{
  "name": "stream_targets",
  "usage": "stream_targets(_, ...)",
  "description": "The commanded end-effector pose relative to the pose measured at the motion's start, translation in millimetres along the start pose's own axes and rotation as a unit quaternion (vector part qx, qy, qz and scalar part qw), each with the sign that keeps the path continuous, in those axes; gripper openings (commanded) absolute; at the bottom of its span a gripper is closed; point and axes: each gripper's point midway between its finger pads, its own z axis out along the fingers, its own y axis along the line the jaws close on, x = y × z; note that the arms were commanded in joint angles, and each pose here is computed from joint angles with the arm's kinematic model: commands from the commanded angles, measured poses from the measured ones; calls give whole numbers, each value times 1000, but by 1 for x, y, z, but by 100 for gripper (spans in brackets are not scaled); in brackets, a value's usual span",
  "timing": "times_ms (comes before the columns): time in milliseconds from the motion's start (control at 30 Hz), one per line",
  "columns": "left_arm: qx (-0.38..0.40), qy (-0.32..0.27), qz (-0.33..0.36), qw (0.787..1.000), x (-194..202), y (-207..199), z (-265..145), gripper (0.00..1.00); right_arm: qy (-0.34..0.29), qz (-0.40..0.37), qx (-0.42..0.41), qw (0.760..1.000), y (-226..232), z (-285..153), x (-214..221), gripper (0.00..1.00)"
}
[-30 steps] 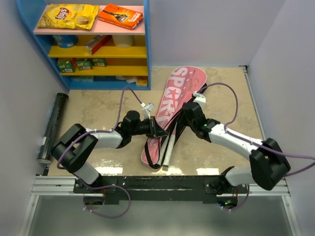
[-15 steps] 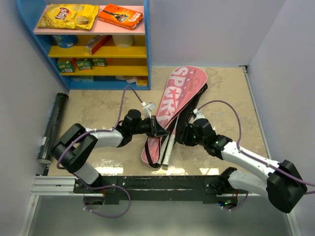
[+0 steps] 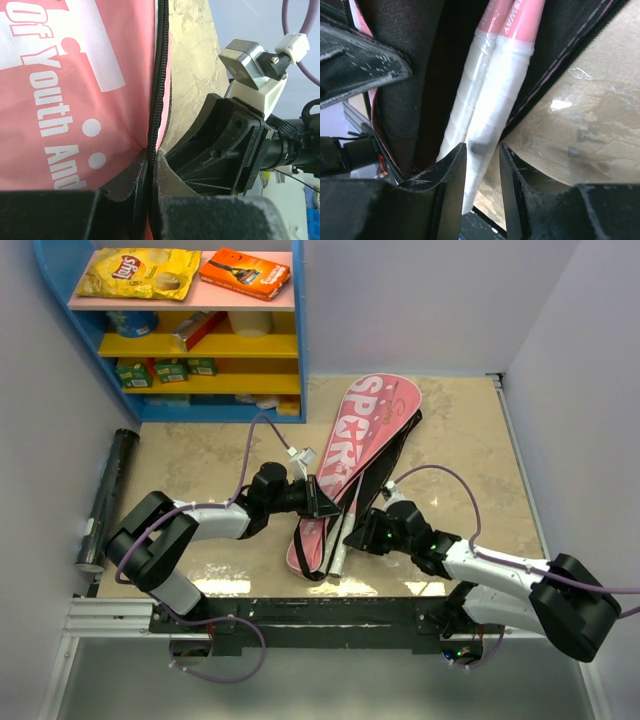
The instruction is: Pack up the badminton gear
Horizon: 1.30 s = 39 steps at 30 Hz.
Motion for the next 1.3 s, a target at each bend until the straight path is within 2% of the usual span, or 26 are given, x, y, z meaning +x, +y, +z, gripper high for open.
stream_targets(0,42,-36,41,998,-25,-30,-2,0,-30,18,-52,998,24,4,-12,35)
stream_targets(233,47,-36,38,997,-24,-32,-4,0,-41,28,-67,996,33,13,-18,28)
stream_targets(567,57,-35,31,997,-21,-35,-7,0,-38,27,-89,995,50,34,-20,25)
stream_targets(733,48,-30,34,998,-17,-29,-7,0,-64,5,-39,997,38,17,-32,41)
stream_targets(833,47,-29,34,998,-16,-28,-7,0,-93,-4,-8,996,34,0,-45,44)
stream_targets(867,47,-30,35,998,-16,-28,-7,0,-117,-5,-22,993,46,-11,-57,45)
stream_targets(900,46,-29,36,998,-15,-27,-7,0,-119,-5,13,993,31,-14,-56,46)
stream_targets(933,46,-29,36,998,-15,-27,-6,0,-146,-6,47,988,18,-18,-66,48)
stream_targets(1067,49,-25,34,998,-13,-26,-5,0,-175,-9,150,973,-18,-33,-84,49)
stream_targets(1267,53,-25,34,998,-13,-26,-4,0,-148,-19,224,963,-48,-13,-86,49)
